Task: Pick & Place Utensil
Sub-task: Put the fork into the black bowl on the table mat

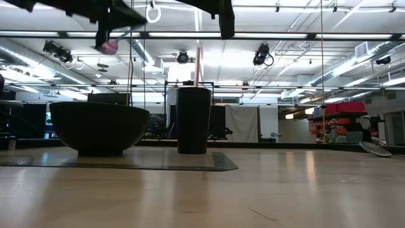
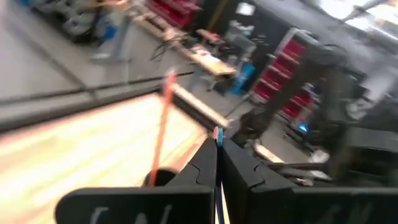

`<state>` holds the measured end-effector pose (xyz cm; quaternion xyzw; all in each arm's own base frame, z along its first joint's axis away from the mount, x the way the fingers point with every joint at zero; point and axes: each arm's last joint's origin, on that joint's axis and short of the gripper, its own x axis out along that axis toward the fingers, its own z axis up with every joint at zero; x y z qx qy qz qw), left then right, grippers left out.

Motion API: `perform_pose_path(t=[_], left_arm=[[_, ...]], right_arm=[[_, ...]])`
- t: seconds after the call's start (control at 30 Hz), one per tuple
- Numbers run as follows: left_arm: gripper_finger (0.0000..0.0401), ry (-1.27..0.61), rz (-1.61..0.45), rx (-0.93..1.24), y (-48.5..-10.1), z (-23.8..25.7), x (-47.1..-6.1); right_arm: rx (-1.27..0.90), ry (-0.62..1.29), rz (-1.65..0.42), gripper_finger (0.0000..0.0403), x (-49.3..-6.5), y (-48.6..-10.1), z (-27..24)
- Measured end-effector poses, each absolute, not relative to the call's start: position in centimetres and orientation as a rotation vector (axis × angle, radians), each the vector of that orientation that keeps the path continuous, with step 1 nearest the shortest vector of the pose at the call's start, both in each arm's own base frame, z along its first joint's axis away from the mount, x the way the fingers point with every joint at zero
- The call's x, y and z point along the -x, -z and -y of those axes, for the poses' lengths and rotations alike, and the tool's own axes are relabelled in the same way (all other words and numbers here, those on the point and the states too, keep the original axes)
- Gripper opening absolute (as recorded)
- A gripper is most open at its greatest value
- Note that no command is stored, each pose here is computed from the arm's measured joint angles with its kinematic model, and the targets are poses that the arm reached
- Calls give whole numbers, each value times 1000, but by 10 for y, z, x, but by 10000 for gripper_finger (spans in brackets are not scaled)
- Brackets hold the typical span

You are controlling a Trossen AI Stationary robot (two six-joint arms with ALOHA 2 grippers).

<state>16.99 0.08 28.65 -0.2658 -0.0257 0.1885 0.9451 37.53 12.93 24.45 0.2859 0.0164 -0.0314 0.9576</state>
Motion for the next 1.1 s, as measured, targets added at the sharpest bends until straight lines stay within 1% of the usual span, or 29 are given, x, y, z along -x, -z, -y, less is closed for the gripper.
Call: perform_pose_path(t=[0.23, 0.4, 0.5, 0.7, 0.9, 1.1], left_arm=[[8, -539, -16, 707, -234, -15, -168], [9, -621, -41, 722, -209, -22, -163], [8, -624, -32, 716, -206, -23, -162], [12, -664, -86, 743, -193, -22, -164], [12, -713, -131, 722, -183, -21, -170], [11, -719, -162, 711, -178, -18, -173]], right_arm=[[-578, 53, -46, 219, -375, -244, -131], [-577, 56, -67, 219, -374, -241, -132], [-575, 58, -70, 220, -374, -241, -132], [-576, 58, -70, 220, -374, -241, -132], [-576, 60, -77, 220, -374, -240, -132], [-573, 63, -85, 220, -374, -239, -132]])
